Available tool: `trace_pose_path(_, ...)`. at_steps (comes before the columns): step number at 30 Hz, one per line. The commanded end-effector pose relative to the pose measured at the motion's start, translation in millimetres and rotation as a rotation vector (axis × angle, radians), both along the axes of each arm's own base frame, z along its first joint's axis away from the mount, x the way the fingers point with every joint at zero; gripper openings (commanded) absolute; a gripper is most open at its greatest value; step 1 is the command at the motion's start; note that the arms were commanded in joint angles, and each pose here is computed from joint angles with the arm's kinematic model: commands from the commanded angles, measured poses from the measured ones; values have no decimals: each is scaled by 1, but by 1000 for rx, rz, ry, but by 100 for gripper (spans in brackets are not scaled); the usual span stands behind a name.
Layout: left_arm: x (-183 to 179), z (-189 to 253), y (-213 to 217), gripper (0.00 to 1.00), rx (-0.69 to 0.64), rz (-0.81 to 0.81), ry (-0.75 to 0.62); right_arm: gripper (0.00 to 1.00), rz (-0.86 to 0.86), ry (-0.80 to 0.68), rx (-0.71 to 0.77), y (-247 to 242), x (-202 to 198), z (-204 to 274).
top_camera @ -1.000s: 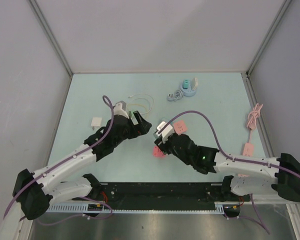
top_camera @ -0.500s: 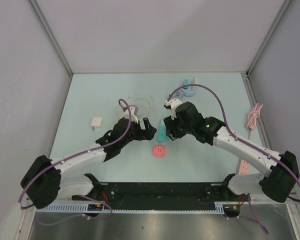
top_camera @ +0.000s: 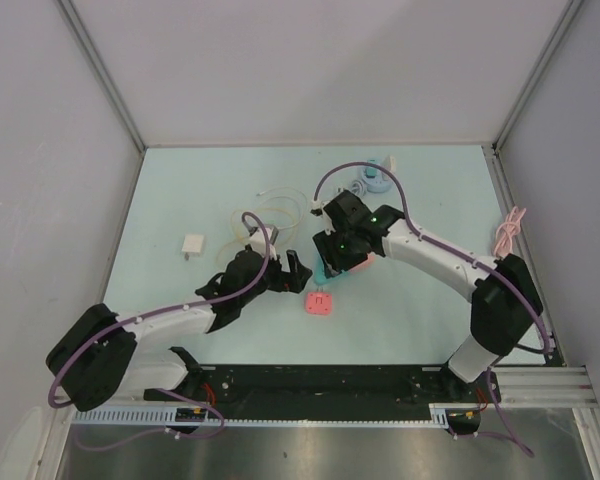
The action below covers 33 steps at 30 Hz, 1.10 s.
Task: Insert the plug
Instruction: Insert the plug into the socket.
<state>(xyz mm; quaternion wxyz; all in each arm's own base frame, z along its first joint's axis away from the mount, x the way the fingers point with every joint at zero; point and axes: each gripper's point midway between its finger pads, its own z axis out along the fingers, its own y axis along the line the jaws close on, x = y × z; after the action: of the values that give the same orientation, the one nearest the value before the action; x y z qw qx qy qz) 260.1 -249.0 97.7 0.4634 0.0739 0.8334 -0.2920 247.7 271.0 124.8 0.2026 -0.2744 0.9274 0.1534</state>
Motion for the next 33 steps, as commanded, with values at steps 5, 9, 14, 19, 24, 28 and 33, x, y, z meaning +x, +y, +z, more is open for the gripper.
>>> trace_pose_path(5, 7, 7, 0, 99, -31, 9, -70, 0, -7, 44, -27, 14, 17, -5)
trace_pose_path(9, 7, 5, -1, 99, -32, 3, -70, 0, -18, 63, -68, 14, 22, -12)
trace_pose_path(14, 6, 3, -2, 99, -31, -4, -65, 0, -27, 79, -99, 17, 23, -16)
trace_pose_path(19, 5, 3, -2, 99, -33, -4, -67, 0, -26, 112, -104, 20, 21, -24)
trace_pose_path(24, 5, 4, -1, 99, -36, -3, -73, 0, -25, 120, -97, 22, 21, -29)
trace_pose_path(28, 5, 3, 1, 99, -35, 3, -74, 0, -36, 105, -92, 23, 27, -32)
trace_pose_path(33, 5, 3, 1, 99, -35, 5, -72, 0, -29, 96, -53, 29, 28, -26)
